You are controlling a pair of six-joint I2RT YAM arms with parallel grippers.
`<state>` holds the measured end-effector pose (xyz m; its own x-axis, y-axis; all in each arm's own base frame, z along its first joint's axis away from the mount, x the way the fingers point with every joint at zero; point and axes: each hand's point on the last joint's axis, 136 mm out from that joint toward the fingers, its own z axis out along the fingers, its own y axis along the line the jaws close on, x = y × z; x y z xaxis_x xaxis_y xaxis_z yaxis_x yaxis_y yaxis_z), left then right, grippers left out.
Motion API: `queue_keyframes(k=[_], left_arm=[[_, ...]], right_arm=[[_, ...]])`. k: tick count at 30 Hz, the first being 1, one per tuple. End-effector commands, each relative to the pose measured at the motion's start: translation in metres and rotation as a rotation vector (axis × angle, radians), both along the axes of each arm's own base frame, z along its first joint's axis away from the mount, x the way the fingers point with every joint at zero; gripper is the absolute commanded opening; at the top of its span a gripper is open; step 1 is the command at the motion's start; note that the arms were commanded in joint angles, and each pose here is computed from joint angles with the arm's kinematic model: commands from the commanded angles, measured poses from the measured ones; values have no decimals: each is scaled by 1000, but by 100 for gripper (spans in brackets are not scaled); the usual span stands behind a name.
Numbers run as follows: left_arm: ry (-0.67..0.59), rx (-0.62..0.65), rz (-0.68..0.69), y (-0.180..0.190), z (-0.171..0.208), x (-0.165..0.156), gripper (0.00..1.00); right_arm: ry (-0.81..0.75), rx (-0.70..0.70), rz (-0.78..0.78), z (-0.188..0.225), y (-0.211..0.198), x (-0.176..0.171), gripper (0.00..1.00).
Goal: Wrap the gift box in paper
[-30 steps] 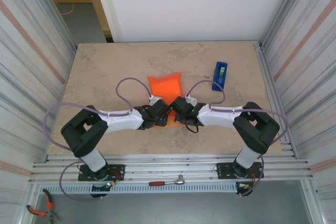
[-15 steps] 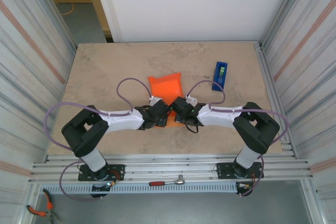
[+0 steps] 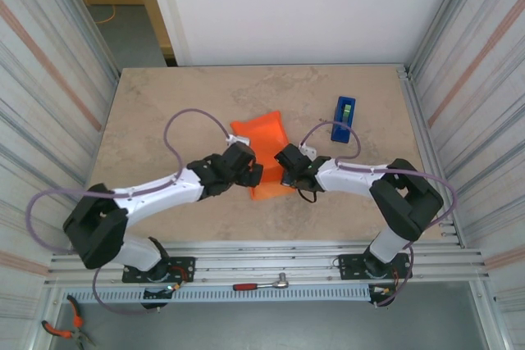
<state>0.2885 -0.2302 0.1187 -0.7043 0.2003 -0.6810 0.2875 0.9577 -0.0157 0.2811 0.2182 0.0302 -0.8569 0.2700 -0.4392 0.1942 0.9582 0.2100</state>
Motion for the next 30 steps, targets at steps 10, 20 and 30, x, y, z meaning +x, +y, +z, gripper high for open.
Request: queue_keyframes(k=[10,20,30], left_arm=[[28,61,-382,-24,39,15,96],[-33,378,-601,-48,7,7,94],[-116,560,-582,-51,-19,20,93]], right_arm=[[-56,102,28,50,-15,-13,47],[-46,339,-90,53,-42,-16,63],[-7,337,-73,38,-45,-24,64]])
